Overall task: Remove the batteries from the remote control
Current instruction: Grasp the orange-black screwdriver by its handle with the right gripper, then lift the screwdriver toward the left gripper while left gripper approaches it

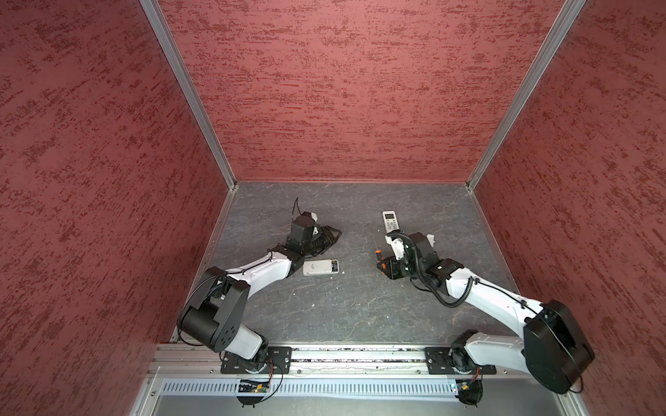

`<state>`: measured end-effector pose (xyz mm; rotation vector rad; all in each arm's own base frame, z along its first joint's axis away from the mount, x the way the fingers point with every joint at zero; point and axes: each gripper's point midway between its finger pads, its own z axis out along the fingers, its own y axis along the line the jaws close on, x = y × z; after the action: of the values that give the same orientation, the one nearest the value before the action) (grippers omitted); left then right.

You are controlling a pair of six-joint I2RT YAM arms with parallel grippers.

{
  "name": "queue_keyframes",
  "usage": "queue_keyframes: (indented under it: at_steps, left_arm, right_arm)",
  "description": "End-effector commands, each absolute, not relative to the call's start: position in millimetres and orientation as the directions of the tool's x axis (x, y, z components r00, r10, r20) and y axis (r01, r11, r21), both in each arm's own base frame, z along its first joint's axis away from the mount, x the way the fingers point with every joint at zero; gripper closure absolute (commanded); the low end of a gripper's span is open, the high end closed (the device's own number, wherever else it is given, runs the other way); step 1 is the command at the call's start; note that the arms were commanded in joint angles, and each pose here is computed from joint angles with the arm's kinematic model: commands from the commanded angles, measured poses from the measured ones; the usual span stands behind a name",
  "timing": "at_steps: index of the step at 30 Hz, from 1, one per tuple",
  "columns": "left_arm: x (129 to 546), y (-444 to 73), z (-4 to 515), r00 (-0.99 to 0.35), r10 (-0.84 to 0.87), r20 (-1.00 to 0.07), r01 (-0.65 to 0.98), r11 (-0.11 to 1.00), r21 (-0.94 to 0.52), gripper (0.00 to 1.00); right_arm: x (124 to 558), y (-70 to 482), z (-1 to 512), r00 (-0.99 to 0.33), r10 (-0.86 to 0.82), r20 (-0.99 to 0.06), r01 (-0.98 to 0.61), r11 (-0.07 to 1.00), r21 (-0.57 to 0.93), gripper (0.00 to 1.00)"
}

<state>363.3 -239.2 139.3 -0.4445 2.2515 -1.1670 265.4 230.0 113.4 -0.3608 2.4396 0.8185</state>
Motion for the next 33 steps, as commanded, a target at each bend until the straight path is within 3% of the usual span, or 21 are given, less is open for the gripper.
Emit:
queue_keyframes:
  at_steps: [1, 13, 25, 33]
  left_arm:
    - [359.1, -254.9, 154.7, -0.792, -0.501, -0.349, 0.052, 0.514, -0.856, 0.49]
    - [347.6, -285.0, 165.1, -0.81, -0.464, -0.36, 0.127, 0.46, -0.879, 0.49]
    - [346.8, -280.4, 174.3, -0.788, -0.482, -0.383, 0.156, 0.446, -0.881, 0.49]
    - [340.7, -269.4, 174.0, -0.765, -0.504, -0.4, 0.153, 0.461, -0.874, 0.49]
  right_arm:
    - [269.8, 253.8, 143.5, -0.771, -0.088, -0.631, -0.505, 0.69, 0.52, 0.95]
    - [268.9, 258.5, 147.2, -0.763, -0.096, -0.639, -0.513, 0.69, 0.51, 0.97]
    - [252.2, 282.6, 165.8, -0.783, -0.047, -0.621, -0.551, 0.518, 0.655, 0.97]
    - [253.1, 290.6, 172.0, -0.786, -0.031, -0.617, -0.556, 0.469, 0.686, 0.97]
